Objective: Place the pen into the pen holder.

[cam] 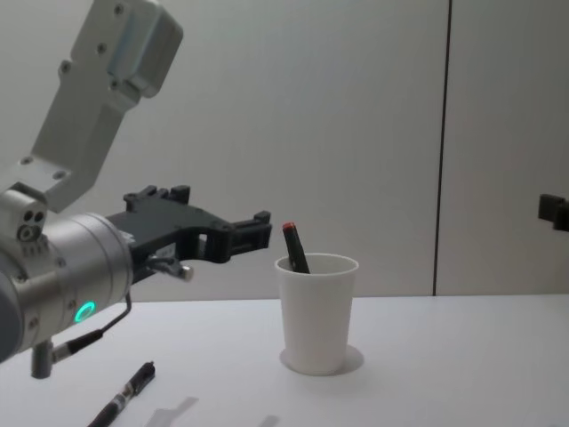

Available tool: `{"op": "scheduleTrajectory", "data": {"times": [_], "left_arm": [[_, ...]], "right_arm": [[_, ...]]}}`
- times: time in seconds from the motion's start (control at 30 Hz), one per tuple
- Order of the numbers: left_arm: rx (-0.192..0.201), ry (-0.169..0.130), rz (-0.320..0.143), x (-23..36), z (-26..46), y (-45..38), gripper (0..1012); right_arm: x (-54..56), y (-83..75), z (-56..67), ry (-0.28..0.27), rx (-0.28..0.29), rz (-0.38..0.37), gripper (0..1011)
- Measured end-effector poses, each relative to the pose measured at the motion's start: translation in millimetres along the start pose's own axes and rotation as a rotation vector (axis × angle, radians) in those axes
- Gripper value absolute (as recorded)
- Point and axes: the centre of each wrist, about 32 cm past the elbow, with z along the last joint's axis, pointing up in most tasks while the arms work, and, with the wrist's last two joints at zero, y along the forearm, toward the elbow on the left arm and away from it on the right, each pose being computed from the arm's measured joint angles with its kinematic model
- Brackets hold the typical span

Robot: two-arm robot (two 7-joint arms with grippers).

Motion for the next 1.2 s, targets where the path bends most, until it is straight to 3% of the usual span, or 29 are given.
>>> {"op": "scheduleTrajectory", "data": {"times": [0.43, 0.77, 0.9, 1.2], "left_arm": [[0.137, -0.016, 0.061, 10.5, 4.1, 2.9, 1003], [0.278, -0.024, 0.125, 20.5, 7.6, 3.0, 1003], [0.337, -0.019, 0.156, 24.7, 8.9, 2.6, 1003], [0.422, 0.015, 0.210, 29.5, 11.2, 1.1, 1003]], "right_arm": [[0.2, -0.6, 0.4, -0.001, -0.001, -0.001, 1002], [0.1, -0.9, 0.4, -0.001, -0.001, -0.001, 1002], [0.0, -0.9, 0.4, -0.001, -0.001, -0.001, 1002], [0.0, -1.0, 0.3, -0.001, -0.001, -0.001, 1002]]}}
